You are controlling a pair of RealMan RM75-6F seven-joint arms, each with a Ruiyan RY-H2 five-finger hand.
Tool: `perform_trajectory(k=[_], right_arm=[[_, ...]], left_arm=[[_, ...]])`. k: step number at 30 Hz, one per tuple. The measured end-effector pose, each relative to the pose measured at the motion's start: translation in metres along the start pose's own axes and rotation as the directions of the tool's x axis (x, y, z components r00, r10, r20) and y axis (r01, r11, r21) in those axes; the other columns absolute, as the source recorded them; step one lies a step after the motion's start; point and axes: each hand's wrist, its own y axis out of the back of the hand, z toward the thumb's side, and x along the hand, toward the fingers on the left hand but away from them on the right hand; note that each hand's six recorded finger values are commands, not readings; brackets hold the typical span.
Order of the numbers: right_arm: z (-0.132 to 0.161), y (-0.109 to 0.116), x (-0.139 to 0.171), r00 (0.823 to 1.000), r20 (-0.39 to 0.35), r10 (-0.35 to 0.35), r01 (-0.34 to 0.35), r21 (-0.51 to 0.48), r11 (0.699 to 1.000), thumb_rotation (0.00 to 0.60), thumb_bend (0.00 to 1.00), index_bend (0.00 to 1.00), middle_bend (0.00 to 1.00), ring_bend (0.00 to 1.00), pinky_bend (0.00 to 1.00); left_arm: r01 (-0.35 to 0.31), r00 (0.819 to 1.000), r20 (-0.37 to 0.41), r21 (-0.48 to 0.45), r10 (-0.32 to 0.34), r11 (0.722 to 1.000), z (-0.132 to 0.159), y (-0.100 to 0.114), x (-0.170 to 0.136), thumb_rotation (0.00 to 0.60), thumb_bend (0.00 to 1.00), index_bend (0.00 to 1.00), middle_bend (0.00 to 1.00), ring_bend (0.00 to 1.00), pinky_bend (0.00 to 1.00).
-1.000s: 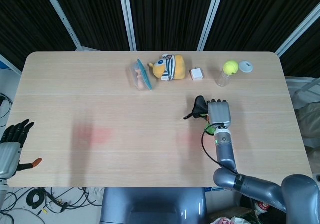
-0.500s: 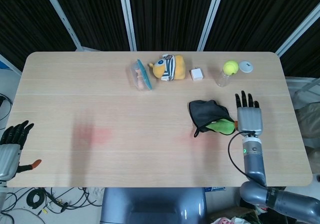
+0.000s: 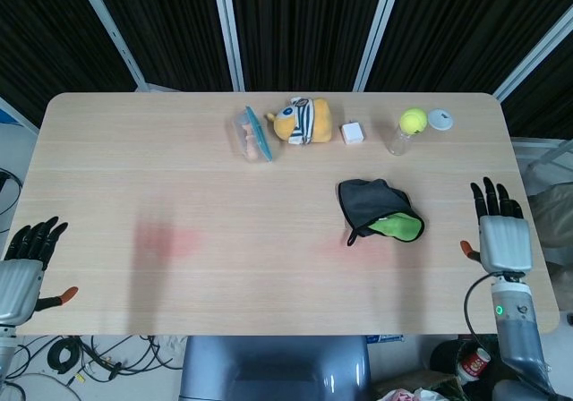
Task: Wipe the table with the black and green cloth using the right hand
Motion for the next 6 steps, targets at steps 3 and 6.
perform_trajectory(k=[3, 6], right_arm=[[-0.009, 0.003, 0.026, 0.998, -0.05, -0.042, 0.042, -0.011, 0.999, 0.6, 0.02, 0.0, 0.0, 0.0, 0.18], [-0.018, 0.004, 0.053, 0.991, -0.096, -0.089, 0.087, -0.023, 0.996, 0.6, 0.02, 0.0, 0.0, 0.0, 0.18]], left_arm=[[0.0, 1.0, 0.009, 0.024, 0.0, 1.0, 0.0, 0.0, -0.001, 0.6, 0.0, 0.0, 0.0, 0.0, 0.0], [-0.005, 1.0, 0.013, 0.041, 0.004, 0.999, 0.0, -0.001, -0.002, 0.6, 0.0, 0.0, 0.0, 0.0, 0.0]])
